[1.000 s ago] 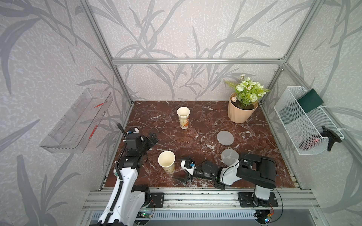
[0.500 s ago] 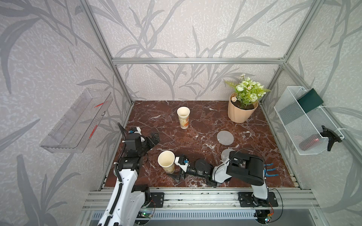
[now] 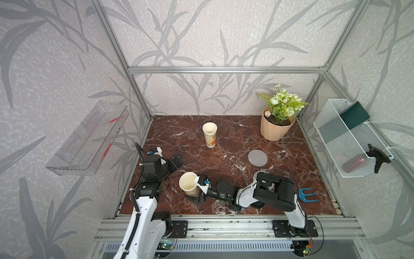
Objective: Put the leak-proof paper on the milk tea cups
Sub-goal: Pick up the cup at the center of the board.
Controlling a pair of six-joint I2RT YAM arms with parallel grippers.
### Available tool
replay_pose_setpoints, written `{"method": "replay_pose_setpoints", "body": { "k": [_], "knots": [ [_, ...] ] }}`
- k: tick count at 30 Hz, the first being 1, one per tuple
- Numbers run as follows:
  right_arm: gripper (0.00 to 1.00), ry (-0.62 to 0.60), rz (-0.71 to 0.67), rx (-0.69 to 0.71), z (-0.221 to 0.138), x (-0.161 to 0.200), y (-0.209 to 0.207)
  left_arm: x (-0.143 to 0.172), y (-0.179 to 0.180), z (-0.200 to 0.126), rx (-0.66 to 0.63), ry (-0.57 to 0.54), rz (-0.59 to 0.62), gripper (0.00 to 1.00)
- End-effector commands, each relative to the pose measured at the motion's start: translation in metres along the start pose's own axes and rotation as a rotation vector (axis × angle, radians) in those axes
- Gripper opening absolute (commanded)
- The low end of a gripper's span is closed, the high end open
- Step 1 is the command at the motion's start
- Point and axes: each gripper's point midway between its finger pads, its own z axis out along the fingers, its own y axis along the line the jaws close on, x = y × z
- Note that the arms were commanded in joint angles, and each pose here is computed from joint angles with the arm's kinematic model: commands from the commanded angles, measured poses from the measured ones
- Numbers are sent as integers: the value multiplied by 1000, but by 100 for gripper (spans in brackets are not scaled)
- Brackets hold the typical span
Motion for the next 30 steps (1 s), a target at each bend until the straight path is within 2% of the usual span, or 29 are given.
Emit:
{"method": "replay_pose_setpoints", "body": {
  "k": [1,6,9,20,23,27,30],
  "knots": [
    [99,8,4,25,8,4,-4,4,1,-2,-9,20,9,99],
    [99,6,7,46,14,6,-10,4,2,-1,-11,25,12,99],
    [91,-15,4,67,13,2,-15,4,3,-1,-12,22,9,99],
    [76,-71,9,132,-10,-21,-34,3,2,-3,-8,9,10,99],
    [72,-80,17,163,-20,-29,-50,3,3,-3,-12,5,10,99],
    [71,-88,13,222,-38,-38,-77,3,3,-3,-12,6,9,99],
    [71,-81,7,316,-57,-38,-113,3,2,-3,-10,8,11,99]
  ]
}}
